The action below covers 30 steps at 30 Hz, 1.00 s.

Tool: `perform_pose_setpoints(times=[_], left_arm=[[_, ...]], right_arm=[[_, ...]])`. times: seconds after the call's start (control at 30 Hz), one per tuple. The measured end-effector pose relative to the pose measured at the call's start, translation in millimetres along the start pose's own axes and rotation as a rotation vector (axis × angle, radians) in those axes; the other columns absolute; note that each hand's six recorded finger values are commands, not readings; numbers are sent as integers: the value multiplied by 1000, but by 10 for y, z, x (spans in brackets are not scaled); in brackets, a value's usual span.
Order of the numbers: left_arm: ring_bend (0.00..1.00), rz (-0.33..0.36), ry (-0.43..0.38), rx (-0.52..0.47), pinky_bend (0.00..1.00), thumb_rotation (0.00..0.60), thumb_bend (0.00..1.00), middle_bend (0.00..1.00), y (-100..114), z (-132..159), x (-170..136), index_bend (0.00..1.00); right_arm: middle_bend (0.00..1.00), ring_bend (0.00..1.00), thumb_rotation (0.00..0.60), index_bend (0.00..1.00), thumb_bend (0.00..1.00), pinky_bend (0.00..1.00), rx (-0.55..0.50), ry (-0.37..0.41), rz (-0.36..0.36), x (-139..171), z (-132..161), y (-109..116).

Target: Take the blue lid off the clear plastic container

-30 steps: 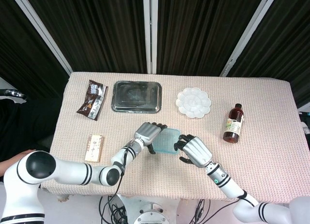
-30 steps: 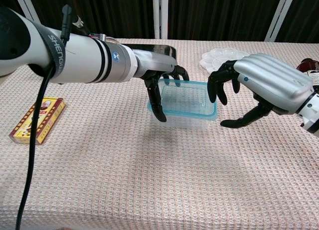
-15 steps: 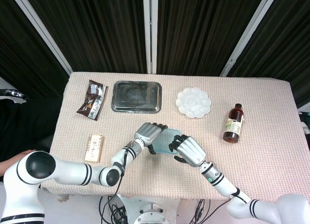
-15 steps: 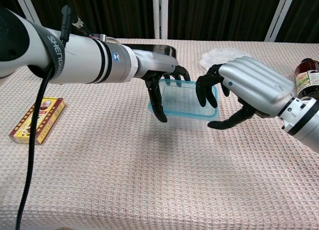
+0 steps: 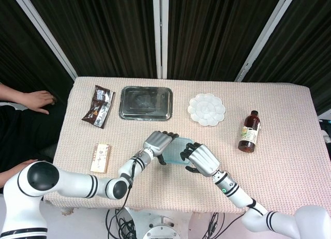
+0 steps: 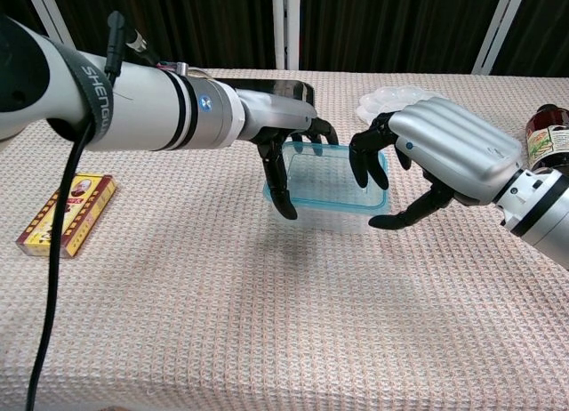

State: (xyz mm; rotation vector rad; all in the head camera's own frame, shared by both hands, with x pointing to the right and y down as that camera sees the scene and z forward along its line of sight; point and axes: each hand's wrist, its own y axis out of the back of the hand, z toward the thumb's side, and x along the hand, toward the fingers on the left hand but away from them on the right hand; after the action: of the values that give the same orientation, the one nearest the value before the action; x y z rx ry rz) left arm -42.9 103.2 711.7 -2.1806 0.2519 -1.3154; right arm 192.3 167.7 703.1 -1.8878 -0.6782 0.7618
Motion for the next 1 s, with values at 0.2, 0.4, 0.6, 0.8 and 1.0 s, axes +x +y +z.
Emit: perform_pose_setpoints(times=[0.2,0.4,0.6,0.8,1.0], left_arm=[[194,7,0,8,265,600,0,329,-2,5,8,254],[194,10,-1,15,265,600,0,329,-11,18,17,254],[194,9,-3,17,264,600,0,329,-9,15,9,249],[193,-4,-18,-17,258,600,0,301,16,16,-25,173],[178,-3,-41,-2,254,600,0,272,37,40,-75,127]], right_arm=[[636,410,600,586,21,607,2,-4,-8,-6,-22,48],[642,417,600,587,23,612,2,-9,-17,-12,-36,89],[646,431,600,588,108,629,8,-14,-26,-10,-53,104],[613,437,600,575,287,635,37,-8,-33,-21,-66,81],[599,445,600,563,327,635,49,21,-33,-71,-27,68]])
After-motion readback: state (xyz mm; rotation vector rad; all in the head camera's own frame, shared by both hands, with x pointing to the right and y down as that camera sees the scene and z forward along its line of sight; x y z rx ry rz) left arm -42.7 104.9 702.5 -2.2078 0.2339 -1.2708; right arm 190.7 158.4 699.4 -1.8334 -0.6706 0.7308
